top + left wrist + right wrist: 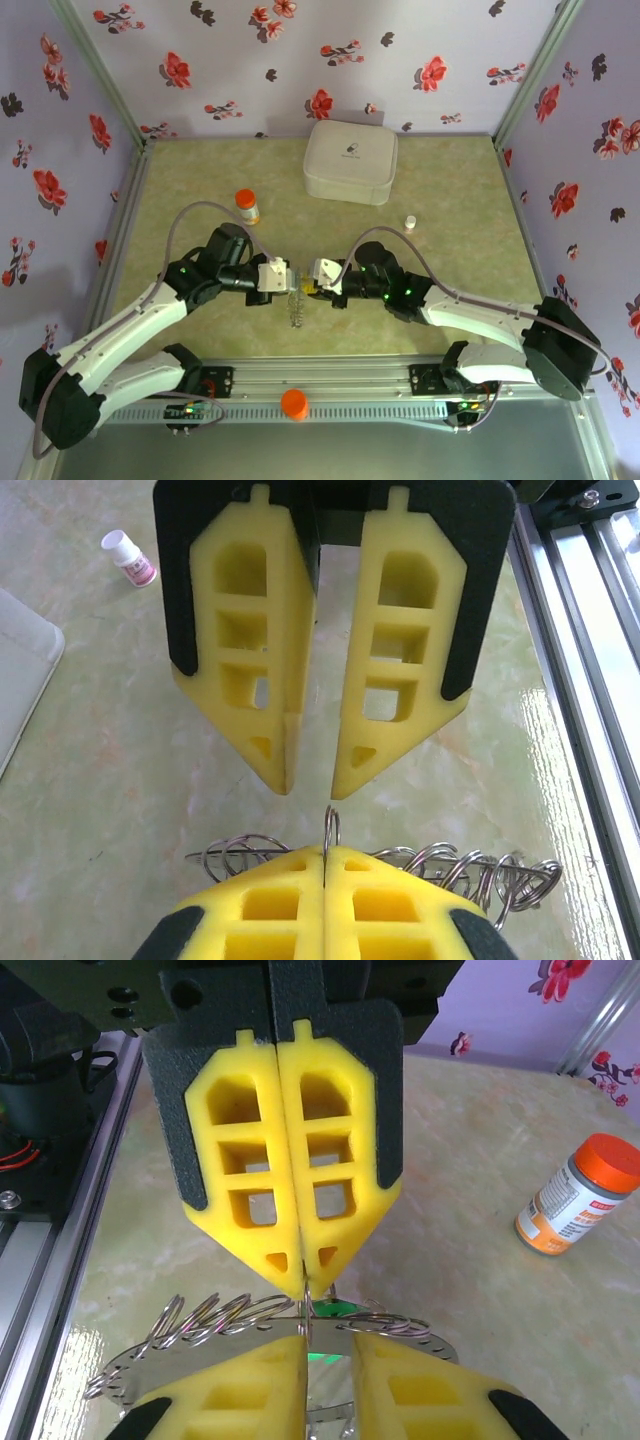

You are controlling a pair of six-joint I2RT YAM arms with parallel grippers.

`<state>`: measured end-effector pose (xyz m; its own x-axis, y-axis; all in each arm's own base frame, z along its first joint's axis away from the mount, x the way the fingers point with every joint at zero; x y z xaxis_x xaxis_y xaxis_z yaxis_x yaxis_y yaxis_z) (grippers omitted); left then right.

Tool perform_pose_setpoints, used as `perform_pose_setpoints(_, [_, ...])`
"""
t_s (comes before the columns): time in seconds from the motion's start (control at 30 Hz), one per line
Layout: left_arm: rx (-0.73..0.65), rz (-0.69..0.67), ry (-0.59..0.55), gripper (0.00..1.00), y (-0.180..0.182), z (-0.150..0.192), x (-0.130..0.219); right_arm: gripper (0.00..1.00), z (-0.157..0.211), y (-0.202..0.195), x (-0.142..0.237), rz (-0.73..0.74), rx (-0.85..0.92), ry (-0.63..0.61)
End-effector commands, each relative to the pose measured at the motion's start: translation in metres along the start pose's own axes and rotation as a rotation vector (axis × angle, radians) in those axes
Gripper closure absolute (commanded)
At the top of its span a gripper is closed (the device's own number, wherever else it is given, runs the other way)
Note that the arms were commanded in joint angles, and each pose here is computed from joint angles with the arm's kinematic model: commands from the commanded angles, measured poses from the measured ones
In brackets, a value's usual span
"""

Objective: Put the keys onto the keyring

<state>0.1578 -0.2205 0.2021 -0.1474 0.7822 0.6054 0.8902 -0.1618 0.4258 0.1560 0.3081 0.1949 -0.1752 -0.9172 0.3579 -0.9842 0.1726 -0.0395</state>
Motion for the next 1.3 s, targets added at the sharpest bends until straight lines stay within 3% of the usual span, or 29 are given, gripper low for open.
perform_pose_setpoints(0.0, [-0.012, -0.033, -0.036, 1.00, 0.004, -0.008, 0.002, 0.79, -0.006, -0.004, 0.001, 0.018, 0.006, -0.030])
perform_pose_setpoints(0.2, [-0.008, -0.037, -0.025, 1.00, 0.004, -0.005, 0.001, 0.78, -0.007, -0.002, -0.005, -0.019, -0.014, -0.038])
perform_pose_setpoints(0.7, [-0.013, -0.049, -0.036, 1.00, 0.003, -0.005, 0.001, 1.00, -0.013, -0.006, -0.012, -0.014, -0.003, -0.054])
perform_pose_setpoints(0.73, [-0.013, -0.045, -0.033, 0.99, 0.002, -0.004, 0.001, 1.00, -0.015, -0.007, -0.012, -0.015, -0.004, -0.058])
perform_pose_setpoints(0.77, [-0.016, -0.040, -0.027, 0.89, 0.001, -0.003, 0.001, 1.00, -0.015, -0.006, -0.012, -0.018, -0.005, -0.059])
perform_pose_setpoints(0.8, [-0.019, -0.031, -0.018, 0.86, -0.001, -0.001, 0.000, 1.00, -0.017, -0.006, -0.012, -0.021, -0.007, -0.064])
perform_pose_setpoints(0.9, [-0.021, -0.011, 0.004, 0.85, -0.004, 0.003, -0.002, 1.00, -0.019, -0.005, -0.012, -0.031, -0.011, -0.073])
perform_pose_setpoints(1.27, [-0.026, 0.021, 0.021, 0.94, -0.003, 0.006, -0.007, 1.00, -0.023, -0.005, -0.015, -0.044, -0.022, -0.086])
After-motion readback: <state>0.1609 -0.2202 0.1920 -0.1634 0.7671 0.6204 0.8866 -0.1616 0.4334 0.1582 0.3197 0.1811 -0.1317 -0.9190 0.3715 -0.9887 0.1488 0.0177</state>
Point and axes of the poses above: each hand's point on the last joint's axis, 136 mm out from that joint toward the fingers, its own x axis back along the fingers, its own y axis along the line the jaws close on, z = x × y, the point moved 4 cm from there along x, back along the fingers, and after that the axes turned 12 degrees about -x, right-handed, at the moved point
